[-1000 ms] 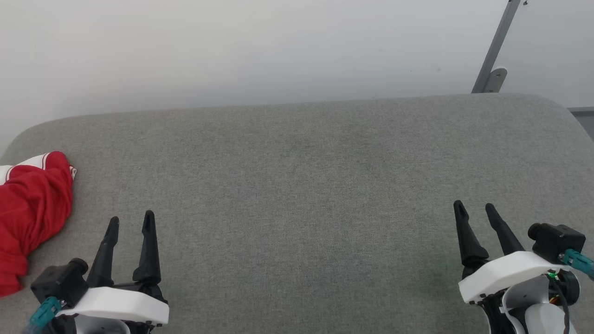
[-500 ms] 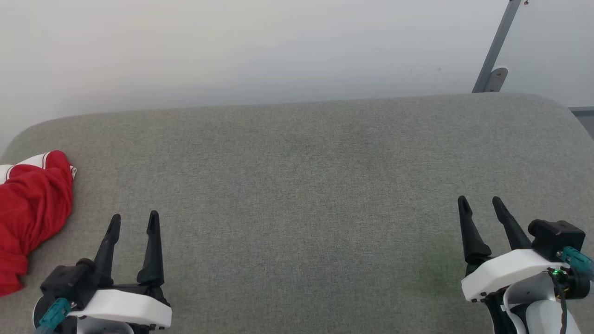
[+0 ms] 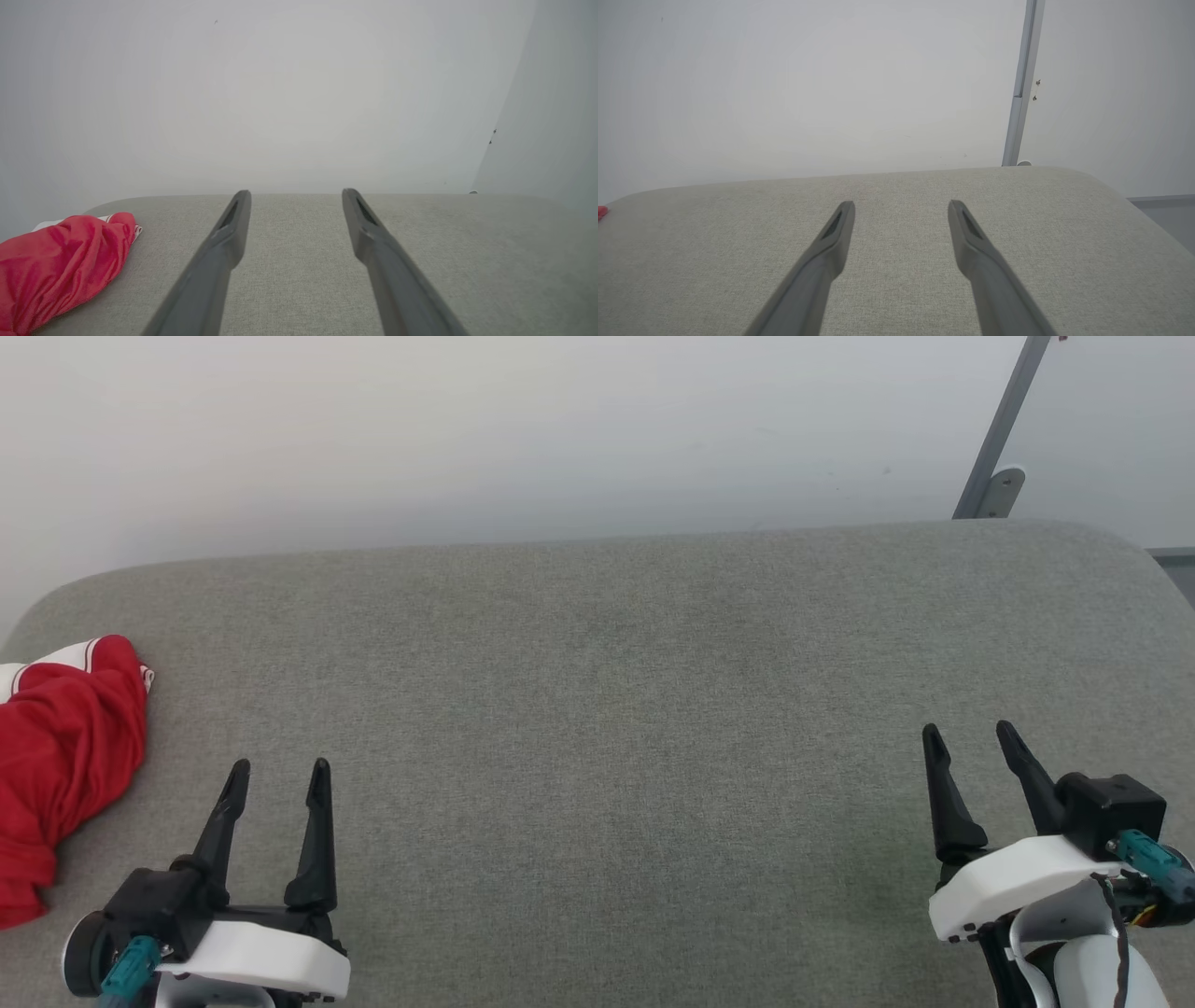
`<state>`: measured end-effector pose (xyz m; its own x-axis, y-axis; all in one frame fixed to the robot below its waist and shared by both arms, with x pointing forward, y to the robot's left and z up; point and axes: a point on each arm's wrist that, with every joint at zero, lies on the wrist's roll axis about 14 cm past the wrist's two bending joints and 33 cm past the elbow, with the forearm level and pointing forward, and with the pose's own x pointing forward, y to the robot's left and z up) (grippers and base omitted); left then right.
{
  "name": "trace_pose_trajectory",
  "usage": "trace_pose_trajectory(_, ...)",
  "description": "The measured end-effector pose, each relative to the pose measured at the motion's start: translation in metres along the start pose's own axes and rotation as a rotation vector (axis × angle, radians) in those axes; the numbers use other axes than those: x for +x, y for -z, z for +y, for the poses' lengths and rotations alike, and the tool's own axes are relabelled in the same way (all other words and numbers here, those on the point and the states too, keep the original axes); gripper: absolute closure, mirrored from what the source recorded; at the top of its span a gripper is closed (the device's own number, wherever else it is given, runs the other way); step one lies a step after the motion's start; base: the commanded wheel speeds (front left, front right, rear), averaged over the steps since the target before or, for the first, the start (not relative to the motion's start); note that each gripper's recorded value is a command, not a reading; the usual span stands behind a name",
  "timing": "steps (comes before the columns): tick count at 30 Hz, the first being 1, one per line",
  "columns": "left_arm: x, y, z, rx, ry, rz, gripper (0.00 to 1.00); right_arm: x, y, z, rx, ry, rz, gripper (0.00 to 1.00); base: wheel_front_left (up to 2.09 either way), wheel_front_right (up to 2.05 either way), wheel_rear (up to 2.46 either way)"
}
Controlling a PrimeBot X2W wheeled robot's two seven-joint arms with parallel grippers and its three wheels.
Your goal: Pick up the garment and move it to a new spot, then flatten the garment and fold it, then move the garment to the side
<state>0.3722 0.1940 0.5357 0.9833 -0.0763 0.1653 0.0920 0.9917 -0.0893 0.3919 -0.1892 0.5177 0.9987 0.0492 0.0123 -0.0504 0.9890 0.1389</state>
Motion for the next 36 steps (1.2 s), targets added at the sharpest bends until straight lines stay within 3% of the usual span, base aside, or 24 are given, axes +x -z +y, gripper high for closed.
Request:
trace_pose_trajectory(14,-0.008,-0.006,0.013,0.031,-0.032,-0.016,0.0,0.007,-0.002,0.022,-0.034,-0.065,-0.005,0.0,0.0,0.0,0.0)
trace_pose_trajectory(25,-0.046,-0.021,0.071,0.023,-0.254,-0.052,0.0,0.02,0.002,0.087,-0.039,-0.257,0.017,0.0,0.0,0.0,0.0)
trace_pose_trajectory(36,-0.122,-0.032,0.129,0.025,-0.516,-0.076,0.0,0.022,0.009,0.178,-0.043,-0.512,0.046,0.0,0.0,0.0,0.0)
